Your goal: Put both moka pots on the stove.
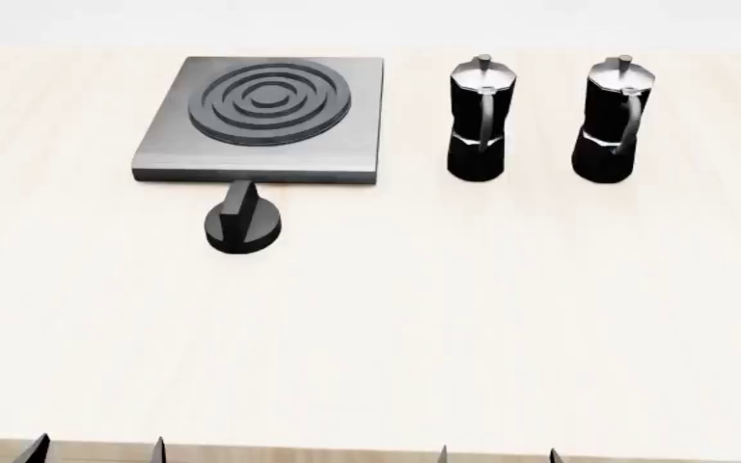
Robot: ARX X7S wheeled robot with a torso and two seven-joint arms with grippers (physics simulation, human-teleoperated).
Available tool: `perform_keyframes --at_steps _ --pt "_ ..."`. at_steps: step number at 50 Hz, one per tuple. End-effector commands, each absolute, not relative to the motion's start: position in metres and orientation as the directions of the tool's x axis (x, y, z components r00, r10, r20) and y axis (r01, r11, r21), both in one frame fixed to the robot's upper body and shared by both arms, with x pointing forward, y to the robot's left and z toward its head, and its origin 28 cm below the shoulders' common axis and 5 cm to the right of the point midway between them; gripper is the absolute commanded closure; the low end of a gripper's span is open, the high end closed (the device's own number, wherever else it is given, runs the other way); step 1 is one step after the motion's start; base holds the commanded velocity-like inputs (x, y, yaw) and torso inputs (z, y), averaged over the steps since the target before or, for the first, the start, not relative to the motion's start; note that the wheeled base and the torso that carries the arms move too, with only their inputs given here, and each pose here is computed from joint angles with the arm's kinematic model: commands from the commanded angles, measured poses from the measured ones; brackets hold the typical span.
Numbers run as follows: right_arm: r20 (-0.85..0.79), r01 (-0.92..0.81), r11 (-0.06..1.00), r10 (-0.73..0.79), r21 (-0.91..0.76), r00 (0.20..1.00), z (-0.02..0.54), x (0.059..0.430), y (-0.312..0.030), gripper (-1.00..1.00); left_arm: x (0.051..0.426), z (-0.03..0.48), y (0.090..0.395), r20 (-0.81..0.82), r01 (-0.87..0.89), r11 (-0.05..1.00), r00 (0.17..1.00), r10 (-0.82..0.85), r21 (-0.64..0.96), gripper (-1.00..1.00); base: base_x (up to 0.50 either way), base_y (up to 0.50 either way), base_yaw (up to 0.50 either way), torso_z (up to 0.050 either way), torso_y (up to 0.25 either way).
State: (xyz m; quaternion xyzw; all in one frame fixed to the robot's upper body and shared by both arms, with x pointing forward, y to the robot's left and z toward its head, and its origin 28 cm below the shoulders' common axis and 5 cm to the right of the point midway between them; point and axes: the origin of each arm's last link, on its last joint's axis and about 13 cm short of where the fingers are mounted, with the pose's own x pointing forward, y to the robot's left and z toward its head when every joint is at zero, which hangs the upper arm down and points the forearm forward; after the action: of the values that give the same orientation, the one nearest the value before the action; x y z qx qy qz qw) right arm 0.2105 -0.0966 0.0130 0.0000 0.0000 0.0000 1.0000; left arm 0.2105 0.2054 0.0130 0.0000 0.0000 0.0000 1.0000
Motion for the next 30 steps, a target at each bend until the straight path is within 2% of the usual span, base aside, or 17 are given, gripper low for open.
perform_keyframes --at_steps 1,19,30 --pt "0.000 0.000 1.000 0.000 0.000 1.000 0.013 0.210 -0.096 -1.00 0.211 0.013 0.205 0.000 0.000 1.000 1.000 0.000 0.000 -1.00 0.00 0.00 0.00 0.000 0.000" --pt "0.030 0.005 1.000 -0.005 0.001 1.000 0.024 0.208 -0.097 -1.00 0.208 0.018 0.205 0.013 -0.001 1.000 1.000 0.001 0.002 -1.00 0.00 0.00 0.00 0.000 0.000" --pt "0.138 -0.012 1.000 0.011 0.007 0.990 0.062 0.193 -0.095 -1.00 0.196 0.044 0.204 0.094 0.005 1.000 0.996 -0.005 -0.002 -1.00 0.00 0.00 0.00 0.000 0.000"
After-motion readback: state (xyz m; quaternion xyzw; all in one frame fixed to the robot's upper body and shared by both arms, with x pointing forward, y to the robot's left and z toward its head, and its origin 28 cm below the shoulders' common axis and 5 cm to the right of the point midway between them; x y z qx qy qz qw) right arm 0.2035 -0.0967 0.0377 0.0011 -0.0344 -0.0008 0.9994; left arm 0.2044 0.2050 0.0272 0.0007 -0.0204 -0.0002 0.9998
